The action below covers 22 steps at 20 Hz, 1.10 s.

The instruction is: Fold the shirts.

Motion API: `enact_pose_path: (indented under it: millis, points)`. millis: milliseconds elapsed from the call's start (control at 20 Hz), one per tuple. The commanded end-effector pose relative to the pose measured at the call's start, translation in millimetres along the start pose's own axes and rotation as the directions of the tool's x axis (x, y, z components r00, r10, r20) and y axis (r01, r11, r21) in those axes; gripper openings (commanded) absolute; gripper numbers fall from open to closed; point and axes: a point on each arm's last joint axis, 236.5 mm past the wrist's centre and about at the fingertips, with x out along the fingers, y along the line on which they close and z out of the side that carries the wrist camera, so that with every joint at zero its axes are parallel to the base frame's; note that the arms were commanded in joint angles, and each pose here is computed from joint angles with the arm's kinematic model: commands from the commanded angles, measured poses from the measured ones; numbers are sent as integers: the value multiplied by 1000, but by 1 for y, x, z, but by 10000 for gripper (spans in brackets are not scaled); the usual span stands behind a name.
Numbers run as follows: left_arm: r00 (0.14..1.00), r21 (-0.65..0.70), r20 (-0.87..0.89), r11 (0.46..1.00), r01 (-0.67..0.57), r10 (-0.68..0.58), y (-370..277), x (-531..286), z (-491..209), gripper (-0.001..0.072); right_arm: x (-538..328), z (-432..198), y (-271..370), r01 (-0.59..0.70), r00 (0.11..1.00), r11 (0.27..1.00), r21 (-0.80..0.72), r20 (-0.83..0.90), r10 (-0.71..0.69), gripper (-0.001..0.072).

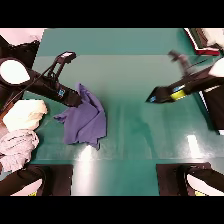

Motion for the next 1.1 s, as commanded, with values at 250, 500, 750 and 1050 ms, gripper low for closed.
enact_pose_path:
  millis: [250, 500, 750, 1050]
  points:
    - [999, 3, -44, 1000, -19, 19, 2, -7, -11, 32, 185, -64, 88, -212, 964, 976, -42, -173, 202, 595]
    - [996, 4, -83, 1000, -15, 15, 1, -8, -20, 32, 227, -72, 107, -207, 960, 975, -80, -210, 186, 594]
    - [996, 4, -88, 1000, -14, 14, 1, -8, -21, 32, 235, -61, 104, -194, 968, 978, -80, -179, 178, 338]
    - [996, 3, -91, 1000, -14, 14, 1, -8, -22, 32, 229, -55, 102, -190, 971, 978, -89, -165, 174, 16]
